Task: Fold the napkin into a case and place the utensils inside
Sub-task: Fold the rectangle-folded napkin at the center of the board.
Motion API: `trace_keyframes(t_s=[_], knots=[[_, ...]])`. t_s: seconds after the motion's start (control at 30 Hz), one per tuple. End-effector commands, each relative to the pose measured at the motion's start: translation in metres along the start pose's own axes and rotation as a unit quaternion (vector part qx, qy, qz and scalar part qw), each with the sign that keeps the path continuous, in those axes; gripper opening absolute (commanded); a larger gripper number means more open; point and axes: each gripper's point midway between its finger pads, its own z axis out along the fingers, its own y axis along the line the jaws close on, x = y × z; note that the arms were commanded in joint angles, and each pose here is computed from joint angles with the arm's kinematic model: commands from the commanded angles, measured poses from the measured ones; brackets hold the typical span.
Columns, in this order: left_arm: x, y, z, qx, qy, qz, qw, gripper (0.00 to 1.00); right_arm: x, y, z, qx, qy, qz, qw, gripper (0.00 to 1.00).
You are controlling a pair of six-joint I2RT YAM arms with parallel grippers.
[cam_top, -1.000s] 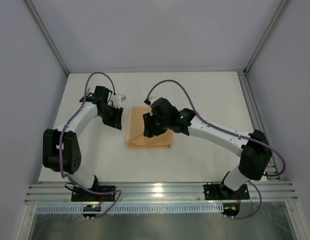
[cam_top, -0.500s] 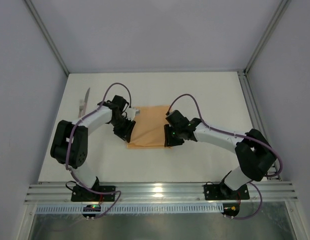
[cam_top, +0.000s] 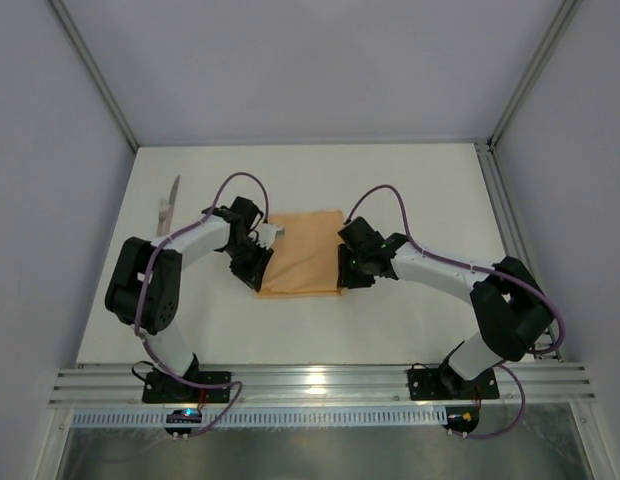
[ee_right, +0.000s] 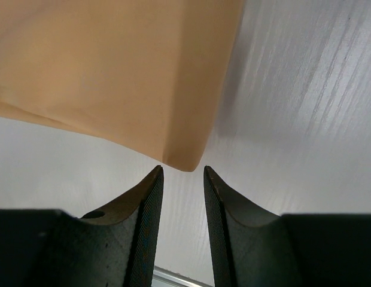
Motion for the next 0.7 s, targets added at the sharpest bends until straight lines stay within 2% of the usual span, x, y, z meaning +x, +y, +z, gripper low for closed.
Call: trace_keyframes(t_s=[0.0, 0.07, 0.13, 0.17, 0.2, 0.3, 0.47, 0.67], knots=[[0.003, 0.001, 0.01, 0.001, 0.008, 0.011, 1.0, 0.23, -0.005, -0.003, 0.006, 0.009, -0.012, 0.013, 1.0, 0.38], [0.003, 0.002, 0.011, 0.001, 0.009, 0.01, 1.0, 0.19, -0.004, -0.003, 0.012, 0.005, -0.014, 0.017, 1.0, 0.37], [0.004, 0.004, 0.012, -0.004, 0.009, 0.012, 1.0, 0.13, -0.006, -0.004, 0.016, 0.002, -0.02, 0.022, 1.0, 0.31], [0.005, 0.004, 0.013, -0.004, 0.01, 0.012, 1.0, 0.11, -0.004, -0.007, 0.017, 0.004, -0.018, 0.026, 0.999, 0.27], [0.006, 0.005, 0.015, -0.003, 0.012, 0.012, 1.0, 0.07, -0.004, -0.011, 0.019, 0.007, -0.018, 0.032, 0.999, 0.17], [0.01, 0.004, 0.018, 0.0, 0.017, 0.01, 1.0, 0.01, -0.001, -0.016, 0.02, 0.012, -0.015, 0.034, 0.999, 0.03], [0.01, 0.003, 0.015, 0.002, 0.015, 0.017, 1.0, 0.0, 0.003, -0.023, 0.019, 0.017, -0.011, 0.03, 0.999, 0.03], [0.016, -0.001, 0.001, 0.001, 0.015, 0.044, 0.999, 0.0, 0.022, -0.012, 0.003, -0.014, 0.02, 0.021, 0.999, 0.03]])
